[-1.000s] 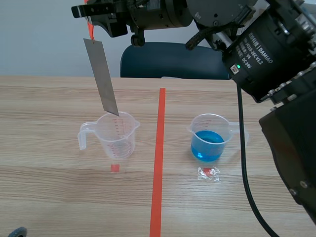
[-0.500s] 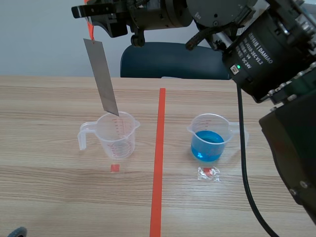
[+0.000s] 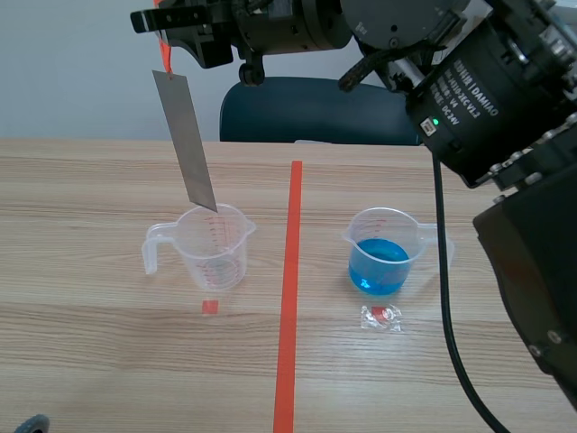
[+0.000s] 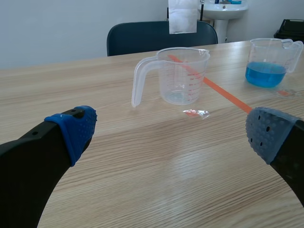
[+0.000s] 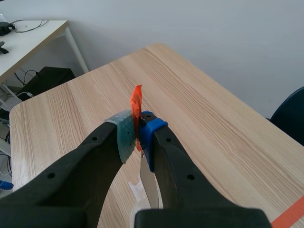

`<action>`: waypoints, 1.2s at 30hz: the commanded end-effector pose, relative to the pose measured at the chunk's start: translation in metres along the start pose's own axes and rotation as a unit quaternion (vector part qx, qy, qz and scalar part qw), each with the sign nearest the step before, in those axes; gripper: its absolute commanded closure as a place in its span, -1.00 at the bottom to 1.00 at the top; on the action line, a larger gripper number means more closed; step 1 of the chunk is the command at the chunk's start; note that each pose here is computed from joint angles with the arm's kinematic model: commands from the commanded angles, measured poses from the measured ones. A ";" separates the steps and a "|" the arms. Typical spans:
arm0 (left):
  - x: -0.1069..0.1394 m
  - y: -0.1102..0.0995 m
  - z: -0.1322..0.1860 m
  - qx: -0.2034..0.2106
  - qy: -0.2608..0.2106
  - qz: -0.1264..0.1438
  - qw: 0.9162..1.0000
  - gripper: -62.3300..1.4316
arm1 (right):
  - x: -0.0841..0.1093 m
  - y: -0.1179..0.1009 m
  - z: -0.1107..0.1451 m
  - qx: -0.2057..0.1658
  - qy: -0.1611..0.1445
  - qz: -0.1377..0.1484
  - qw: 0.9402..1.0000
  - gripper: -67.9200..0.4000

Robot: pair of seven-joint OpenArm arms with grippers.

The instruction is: Do the redox reaction experiment. move the plate over the left beaker

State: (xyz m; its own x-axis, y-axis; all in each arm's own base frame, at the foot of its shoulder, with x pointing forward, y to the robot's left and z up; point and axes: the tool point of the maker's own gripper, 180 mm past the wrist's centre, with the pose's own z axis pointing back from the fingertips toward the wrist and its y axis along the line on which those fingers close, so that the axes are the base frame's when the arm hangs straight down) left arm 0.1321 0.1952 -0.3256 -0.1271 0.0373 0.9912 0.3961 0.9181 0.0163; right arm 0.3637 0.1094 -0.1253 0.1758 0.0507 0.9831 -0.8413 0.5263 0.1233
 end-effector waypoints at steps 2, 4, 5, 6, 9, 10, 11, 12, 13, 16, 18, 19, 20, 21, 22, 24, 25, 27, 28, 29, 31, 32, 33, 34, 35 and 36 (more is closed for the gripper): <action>0.007 0.001 -0.004 0.001 -0.018 -0.001 1.000 -1.00 | 0.019 0.004 0.001 0.008 -0.024 0.015 1.000 0.98; 0.007 0.001 -0.004 0.001 -0.018 -0.001 1.000 -1.00 | 0.019 0.004 0.001 0.008 -0.024 0.015 1.000 0.98; 0.007 0.001 -0.004 0.001 -0.018 -0.001 1.000 -1.00 | 0.019 0.004 0.001 0.008 -0.024 0.015 1.000 0.98; 0.007 0.001 -0.004 0.001 -0.018 -0.001 1.000 -1.00 | 0.019 0.004 0.001 0.008 -0.024 0.015 1.000 0.98; 0.007 0.001 -0.004 0.001 -0.018 -0.001 1.000 -1.00 | 0.019 0.004 0.001 0.008 -0.024 0.015 1.000 0.98; 0.007 0.001 -0.004 0.001 -0.018 -0.001 1.000 -1.00 | 0.019 0.004 0.001 0.008 -0.024 0.015 1.000 0.98; 0.007 0.001 -0.004 0.001 -0.018 -0.001 1.000 -1.00 | 0.019 0.004 0.001 0.008 -0.024 0.015 1.000 0.98; 0.007 0.001 -0.004 0.001 -0.018 -0.001 1.000 -1.00 | 0.019 0.004 0.001 0.008 -0.024 0.015 1.000 0.98; 0.007 0.001 -0.004 0.001 -0.018 -0.001 1.000 -1.00 | 0.019 0.004 0.001 0.008 -0.025 0.015 1.000 0.98; 0.007 0.001 -0.004 0.001 -0.018 -0.001 1.000 -1.00 | 0.019 0.004 0.001 0.008 -0.025 0.015 1.000 0.98; 0.007 0.001 -0.004 0.001 -0.018 -0.001 1.000 -1.00 | 0.020 0.005 0.001 0.008 -0.027 0.015 0.999 0.98; 0.007 0.001 -0.004 0.001 -0.018 -0.001 1.000 -1.00 | 0.021 0.005 0.001 0.008 -0.028 0.015 0.999 0.98; 0.007 0.001 -0.004 0.001 -0.018 -0.001 1.000 -1.00 | 0.021 0.005 0.001 0.008 -0.030 0.015 0.999 0.98; 0.007 0.001 -0.004 0.001 -0.018 -0.001 1.000 -1.00 | 0.022 0.004 0.001 0.008 -0.031 0.015 0.999 0.98; 0.007 0.001 -0.004 0.001 -0.018 -0.001 1.000 -1.00 | 0.022 0.005 0.001 0.008 -0.033 0.015 0.999 0.98; 0.007 0.001 -0.004 0.001 -0.018 -0.001 1.000 -1.00 | 0.023 0.005 0.001 0.008 -0.033 0.015 0.999 0.98; 0.007 0.001 -0.004 0.001 -0.018 -0.001 1.000 -1.00 | 0.023 0.005 0.001 0.008 -0.033 0.015 0.999 0.98; 0.007 0.001 -0.004 0.001 -0.018 -0.001 1.000 -1.00 | 0.023 0.005 0.001 0.008 -0.033 0.015 0.999 0.98; 0.007 0.001 -0.004 0.001 -0.018 -0.001 1.000 -1.00 | 0.023 0.005 0.001 0.008 -0.033 0.015 0.999 0.98; 0.007 0.001 -0.004 0.001 -0.018 -0.001 1.000 -1.00 | 0.023 0.005 0.001 0.008 -0.033 0.015 0.999 0.98; 0.007 0.001 -0.004 0.001 -0.018 -0.001 1.000 -1.00 | 0.023 0.005 0.001 0.008 -0.033 0.015 0.999 0.98; 0.007 0.001 -0.004 0.001 -0.018 -0.001 1.000 -1.00 | 0.023 0.005 0.001 0.008 -0.033 0.015 0.999 0.98; 0.007 0.001 -0.004 0.001 -0.018 -0.001 1.000 -1.00 | 0.023 0.005 0.001 0.008 -0.033 0.015 0.999 0.98; 0.007 0.001 -0.004 0.001 -0.018 -0.001 1.000 -1.00 | 0.023 0.005 0.001 0.008 -0.033 0.015 0.999 0.98; 0.007 0.001 -0.004 0.001 -0.018 -0.001 1.000 -1.00 | 0.023 0.005 0.001 0.008 -0.033 0.015 0.999 0.98; 0.007 0.001 -0.004 0.001 -0.018 -0.001 1.000 -1.00 | 0.023 0.005 0.001 0.008 -0.033 0.015 0.999 0.98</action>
State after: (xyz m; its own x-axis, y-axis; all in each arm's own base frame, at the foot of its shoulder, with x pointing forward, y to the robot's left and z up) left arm 0.1321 0.1952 -0.3256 -0.1271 0.0373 0.9912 0.3961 0.9181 0.0163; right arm 0.3644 0.1095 -0.1214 0.1643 0.0316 0.9859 -0.8413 0.5263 0.1233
